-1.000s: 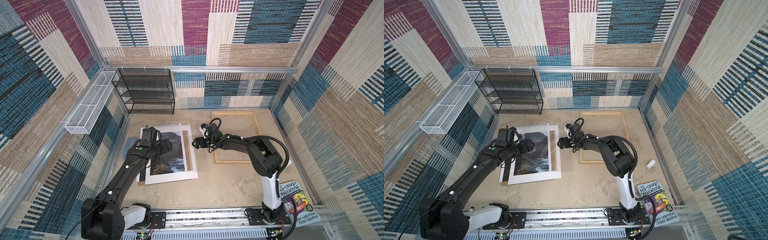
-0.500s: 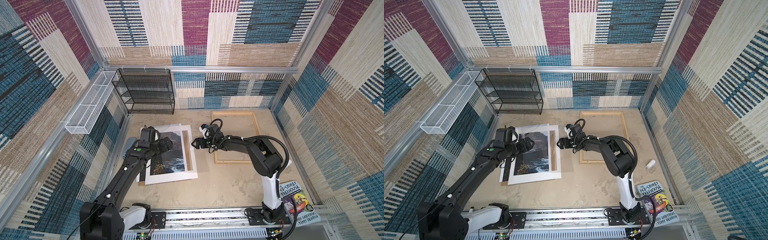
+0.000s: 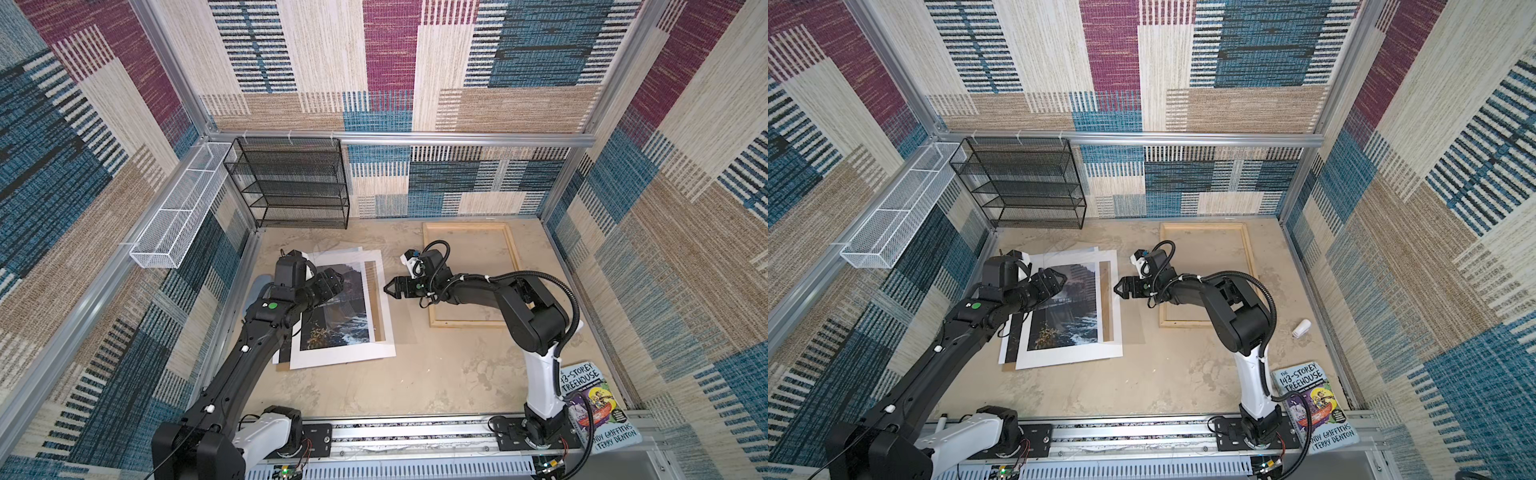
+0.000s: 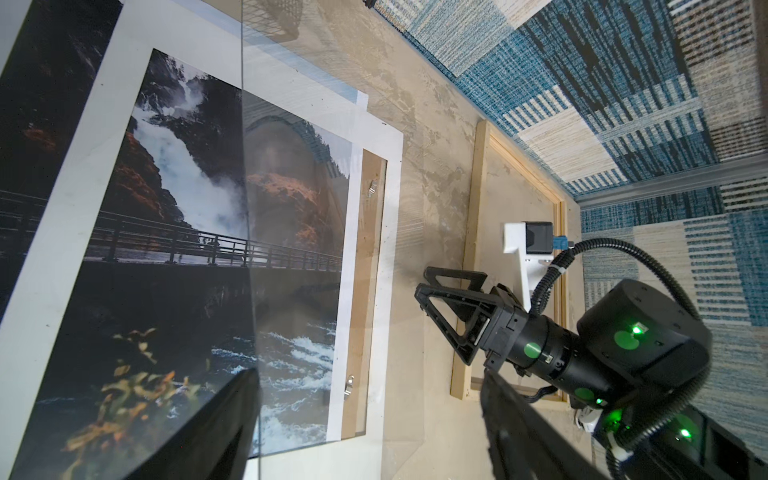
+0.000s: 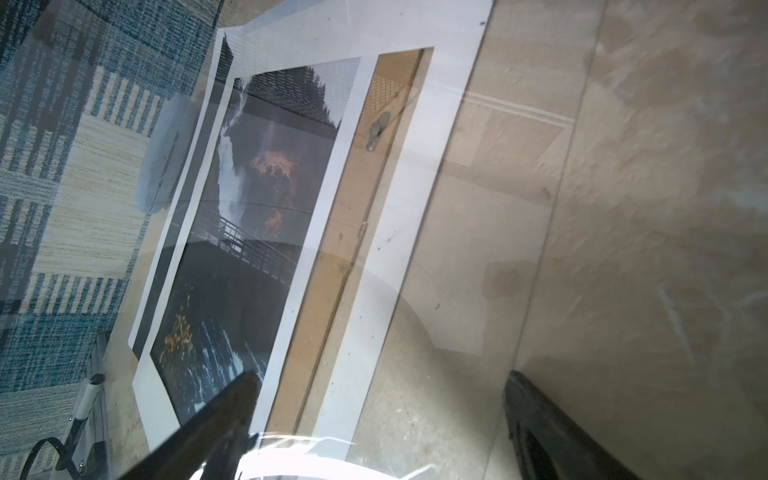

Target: Put the photo into the frame

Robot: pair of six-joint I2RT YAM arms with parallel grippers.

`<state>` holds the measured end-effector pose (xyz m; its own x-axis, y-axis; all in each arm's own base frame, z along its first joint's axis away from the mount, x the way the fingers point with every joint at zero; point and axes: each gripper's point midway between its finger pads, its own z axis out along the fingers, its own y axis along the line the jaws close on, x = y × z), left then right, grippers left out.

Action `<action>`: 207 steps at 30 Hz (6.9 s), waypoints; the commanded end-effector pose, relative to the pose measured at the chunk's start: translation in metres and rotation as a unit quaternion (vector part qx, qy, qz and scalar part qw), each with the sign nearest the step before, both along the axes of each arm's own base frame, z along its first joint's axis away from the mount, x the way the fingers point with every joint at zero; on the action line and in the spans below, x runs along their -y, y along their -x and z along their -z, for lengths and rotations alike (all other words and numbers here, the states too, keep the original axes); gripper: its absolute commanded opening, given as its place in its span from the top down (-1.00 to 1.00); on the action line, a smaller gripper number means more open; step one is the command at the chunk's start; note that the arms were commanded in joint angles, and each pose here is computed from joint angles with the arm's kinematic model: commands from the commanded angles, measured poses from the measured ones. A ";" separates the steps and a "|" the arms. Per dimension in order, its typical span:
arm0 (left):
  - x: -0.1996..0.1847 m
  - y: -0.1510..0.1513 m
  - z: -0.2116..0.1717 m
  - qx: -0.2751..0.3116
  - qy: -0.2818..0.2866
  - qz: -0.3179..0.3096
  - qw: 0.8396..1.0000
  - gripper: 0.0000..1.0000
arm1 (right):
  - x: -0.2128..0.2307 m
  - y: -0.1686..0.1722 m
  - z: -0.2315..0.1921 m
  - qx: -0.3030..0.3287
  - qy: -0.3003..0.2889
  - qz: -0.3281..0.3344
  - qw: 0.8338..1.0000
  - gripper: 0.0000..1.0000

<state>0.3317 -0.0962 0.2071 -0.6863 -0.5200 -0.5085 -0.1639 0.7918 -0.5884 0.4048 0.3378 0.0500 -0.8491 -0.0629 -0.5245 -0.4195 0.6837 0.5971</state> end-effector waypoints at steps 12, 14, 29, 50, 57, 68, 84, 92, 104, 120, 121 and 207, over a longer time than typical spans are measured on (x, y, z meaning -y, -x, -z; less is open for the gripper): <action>0.011 -0.003 -0.012 0.004 0.060 -0.009 0.998 -0.62 | 0.003 0.034 0.021 -0.100 -0.017 -0.019 0.995 -0.87; 0.013 -0.004 -0.014 0.009 0.064 -0.002 0.998 -0.61 | 0.004 0.034 0.021 -0.101 -0.020 -0.018 0.994 -0.86; 0.013 0.001 -0.020 0.012 0.044 0.018 0.999 -0.47 | 0.007 0.036 0.019 -0.102 -0.023 -0.013 0.994 -0.85; 0.014 -0.002 -0.004 -0.016 -0.006 0.055 0.998 0.48 | 0.010 0.034 0.019 -0.101 -0.020 -0.008 0.995 -0.85; 0.013 -0.002 -0.003 -0.021 -0.015 0.061 0.998 0.76 | 0.011 0.032 0.017 -0.098 -0.020 -0.007 0.995 -0.85; 0.017 -0.004 -0.021 0.012 -0.001 0.094 0.995 1.00 | 0.014 0.023 0.001 -0.079 -0.022 -0.008 0.997 -0.85; 0.050 0.006 -0.137 0.157 0.092 0.189 0.965 1.00 | 0.027 -0.013 -0.106 0.006 -0.111 -0.027 0.993 -0.85; 0.063 0.016 -0.171 0.221 0.148 0.223 0.938 1.00 | 0.036 -0.003 -0.139 0.016 -0.166 -0.040 0.985 -0.86; 0.060 0.013 -0.177 0.278 0.196 0.195 0.920 1.00 | 0.071 0.033 -0.207 0.047 -0.280 -0.072 0.956 -0.86; 0.070 -0.012 -0.142 0.252 0.205 0.216 0.921 1.00 | 0.092 0.044 -0.267 0.102 -0.294 -0.059 0.948 -0.54; 0.072 -0.013 -0.139 0.249 0.207 0.220 0.920 1.00 | 0.092 0.044 -0.266 0.101 -0.294 -0.058 0.949 -0.47; 0.288 -0.087 0.171 -0.064 -0.045 0.241 0.967 0.39 | 0.334 0.014 -0.313 0.190 -0.202 0.164 0.947 1.00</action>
<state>0.4162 -0.3938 0.0428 -0.9006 -0.0835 -0.4265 0.1908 0.8058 -0.5606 0.3959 0.0005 0.3531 -0.5599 0.4682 -0.6836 -0.4079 0.5624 0.7192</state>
